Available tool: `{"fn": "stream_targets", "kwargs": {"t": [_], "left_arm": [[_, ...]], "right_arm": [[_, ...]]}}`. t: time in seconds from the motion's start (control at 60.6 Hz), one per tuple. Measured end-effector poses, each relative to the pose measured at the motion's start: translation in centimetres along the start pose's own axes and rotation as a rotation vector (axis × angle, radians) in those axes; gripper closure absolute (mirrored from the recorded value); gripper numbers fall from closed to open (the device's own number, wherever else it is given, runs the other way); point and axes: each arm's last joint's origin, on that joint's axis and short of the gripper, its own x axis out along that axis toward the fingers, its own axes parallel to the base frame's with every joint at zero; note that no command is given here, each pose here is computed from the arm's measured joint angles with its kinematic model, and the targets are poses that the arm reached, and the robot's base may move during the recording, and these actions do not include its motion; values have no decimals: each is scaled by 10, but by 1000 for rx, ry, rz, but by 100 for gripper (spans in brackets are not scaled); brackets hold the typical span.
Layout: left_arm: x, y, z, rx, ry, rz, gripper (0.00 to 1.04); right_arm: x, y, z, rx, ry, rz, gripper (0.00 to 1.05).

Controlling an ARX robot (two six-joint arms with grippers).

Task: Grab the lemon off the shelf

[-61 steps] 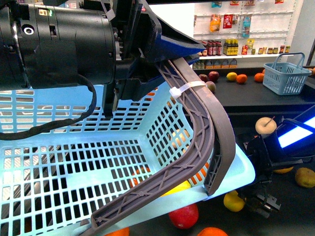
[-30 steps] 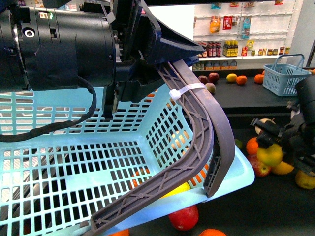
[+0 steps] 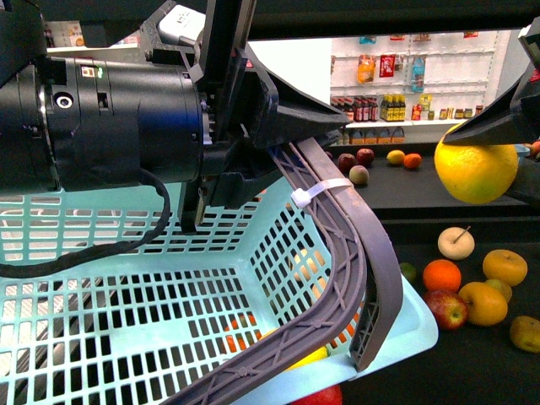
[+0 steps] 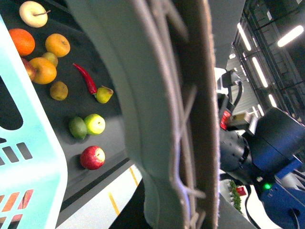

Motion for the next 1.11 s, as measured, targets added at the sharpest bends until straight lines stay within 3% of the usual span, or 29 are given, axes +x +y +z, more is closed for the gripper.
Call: {"fn": "stream_targets", "kwargs": {"t": [0.215,0.545,0.677,0.776,0.891,1.106], "left_arm": [[0,0,0,0,0,0,96],[0,0,0,0,-1,0,96],[0,0,0,0,0,0,96],[0,0,0,0,0,0,96],[0,0,0,0,-1,1,96],[0,0,0,-1,0,0,96]], "right_arm": [[12,9,-48,-14,133,17,55],[33,11,-85,-45,223,-7,55],[37,11,-92,-64,231,-15,36],[36,10,-88,-66,212,-14,21],[18,9,-63,-117,94,-92,1],[-51,32,-21,-394,-238,-150,2]]}}
